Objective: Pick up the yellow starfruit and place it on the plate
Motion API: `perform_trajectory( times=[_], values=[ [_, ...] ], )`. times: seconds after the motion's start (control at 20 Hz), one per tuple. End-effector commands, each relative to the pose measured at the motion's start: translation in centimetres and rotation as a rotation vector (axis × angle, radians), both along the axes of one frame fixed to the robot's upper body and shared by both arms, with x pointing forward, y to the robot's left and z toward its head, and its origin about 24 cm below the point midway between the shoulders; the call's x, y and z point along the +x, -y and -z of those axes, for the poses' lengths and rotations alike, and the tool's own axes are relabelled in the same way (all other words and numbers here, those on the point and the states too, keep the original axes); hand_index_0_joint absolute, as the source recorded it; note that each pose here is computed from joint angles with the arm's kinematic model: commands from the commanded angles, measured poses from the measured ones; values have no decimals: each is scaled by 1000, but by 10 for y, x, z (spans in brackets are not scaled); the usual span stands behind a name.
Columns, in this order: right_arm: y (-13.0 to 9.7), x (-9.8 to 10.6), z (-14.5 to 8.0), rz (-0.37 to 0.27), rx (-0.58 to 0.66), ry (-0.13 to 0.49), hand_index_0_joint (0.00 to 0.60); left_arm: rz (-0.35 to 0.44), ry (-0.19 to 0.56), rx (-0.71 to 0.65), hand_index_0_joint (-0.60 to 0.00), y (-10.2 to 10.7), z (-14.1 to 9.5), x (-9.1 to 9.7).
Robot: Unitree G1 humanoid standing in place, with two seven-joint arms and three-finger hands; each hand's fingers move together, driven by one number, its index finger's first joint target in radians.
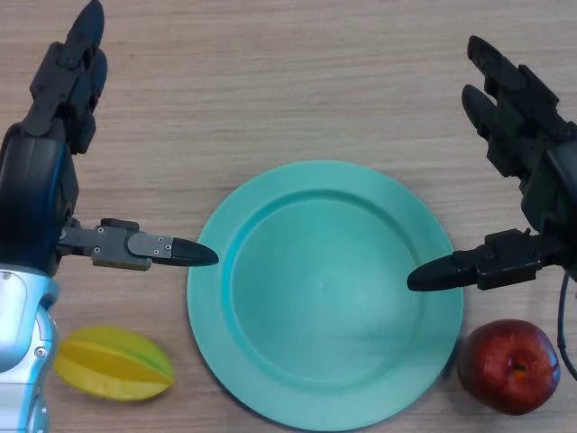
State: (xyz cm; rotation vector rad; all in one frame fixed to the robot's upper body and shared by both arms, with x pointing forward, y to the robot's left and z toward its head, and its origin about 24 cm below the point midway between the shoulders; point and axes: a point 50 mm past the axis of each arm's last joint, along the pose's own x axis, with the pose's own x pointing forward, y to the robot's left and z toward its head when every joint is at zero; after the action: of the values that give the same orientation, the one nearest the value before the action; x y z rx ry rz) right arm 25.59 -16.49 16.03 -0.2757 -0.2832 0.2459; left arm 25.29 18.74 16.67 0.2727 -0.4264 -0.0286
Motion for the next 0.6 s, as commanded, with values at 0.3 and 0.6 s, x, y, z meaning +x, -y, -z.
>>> perform_trajectory(
  times=[0.3,0.6],
  values=[
    [1,-10,-29,-26,-35,225,0,-57,223,28,0,-14,-34,-10],
    [-5,-10,-29,-47,-47,221,0,-71,219,12,0,-9,-40,-21]
  ],
)
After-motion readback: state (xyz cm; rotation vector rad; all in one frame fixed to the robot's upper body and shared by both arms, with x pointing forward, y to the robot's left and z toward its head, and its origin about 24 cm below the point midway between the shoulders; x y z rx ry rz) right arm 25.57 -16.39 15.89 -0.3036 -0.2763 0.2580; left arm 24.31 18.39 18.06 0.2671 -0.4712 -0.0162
